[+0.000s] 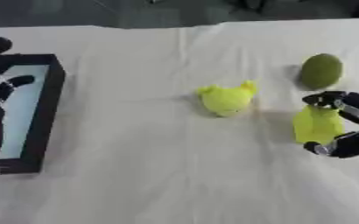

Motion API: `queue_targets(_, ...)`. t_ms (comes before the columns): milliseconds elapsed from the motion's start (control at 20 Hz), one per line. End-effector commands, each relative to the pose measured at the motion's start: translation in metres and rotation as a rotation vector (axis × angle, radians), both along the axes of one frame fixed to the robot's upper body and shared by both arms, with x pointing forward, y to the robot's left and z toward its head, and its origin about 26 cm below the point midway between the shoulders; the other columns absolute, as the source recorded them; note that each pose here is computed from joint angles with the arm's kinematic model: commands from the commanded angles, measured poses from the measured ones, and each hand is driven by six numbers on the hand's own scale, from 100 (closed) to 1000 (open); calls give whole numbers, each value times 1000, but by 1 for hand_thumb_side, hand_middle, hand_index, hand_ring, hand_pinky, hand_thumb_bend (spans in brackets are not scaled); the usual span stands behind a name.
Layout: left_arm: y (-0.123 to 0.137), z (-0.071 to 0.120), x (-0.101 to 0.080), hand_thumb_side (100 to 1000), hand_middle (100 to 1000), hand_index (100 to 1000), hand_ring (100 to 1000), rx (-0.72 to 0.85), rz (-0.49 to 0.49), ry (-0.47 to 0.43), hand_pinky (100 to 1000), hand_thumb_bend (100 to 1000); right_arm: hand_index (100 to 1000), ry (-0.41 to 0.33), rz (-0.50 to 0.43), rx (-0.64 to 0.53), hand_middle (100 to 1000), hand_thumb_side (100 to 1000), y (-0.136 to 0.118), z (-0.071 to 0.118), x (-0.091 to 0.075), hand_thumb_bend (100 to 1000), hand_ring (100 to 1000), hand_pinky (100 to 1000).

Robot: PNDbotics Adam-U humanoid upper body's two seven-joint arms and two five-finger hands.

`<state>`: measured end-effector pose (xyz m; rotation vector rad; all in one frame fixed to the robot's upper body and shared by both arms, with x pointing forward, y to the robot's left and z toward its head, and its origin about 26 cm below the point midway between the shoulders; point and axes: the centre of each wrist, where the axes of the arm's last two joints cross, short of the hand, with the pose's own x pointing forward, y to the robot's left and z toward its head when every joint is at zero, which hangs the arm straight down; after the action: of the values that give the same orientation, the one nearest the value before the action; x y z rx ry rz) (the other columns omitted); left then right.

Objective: Pick up the objects with one hand, pass them to the other hand, and then place them into the box on the other side of the table.

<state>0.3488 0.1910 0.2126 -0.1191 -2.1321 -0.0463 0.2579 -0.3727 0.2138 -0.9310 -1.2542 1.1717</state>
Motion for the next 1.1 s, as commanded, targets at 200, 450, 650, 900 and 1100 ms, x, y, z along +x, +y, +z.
queue_targets(200,5,13,-2,835,824,805,850,13,5,-40,697,148,939,-32,-37,-18,870,145,-2,10,-1,485,902,887)
queue_targets(450,5,12,-2,837,824,802,850,17,7,-38,698,147,934,-47,-69,-8,862,104,-3,11,-1,457,892,879)
queue_targets(650,5,12,-2,838,824,800,851,19,4,-37,698,146,928,-61,-61,9,854,100,-3,12,-1,435,885,876)
queue_targets(900,5,11,-2,841,824,799,851,22,1,-33,699,145,915,-63,-62,4,836,100,-2,10,-1,419,878,875)
queue_targets(1100,4,12,-2,841,824,798,851,23,-3,-33,699,145,878,-65,-58,-15,758,100,-3,5,-2,393,813,859)
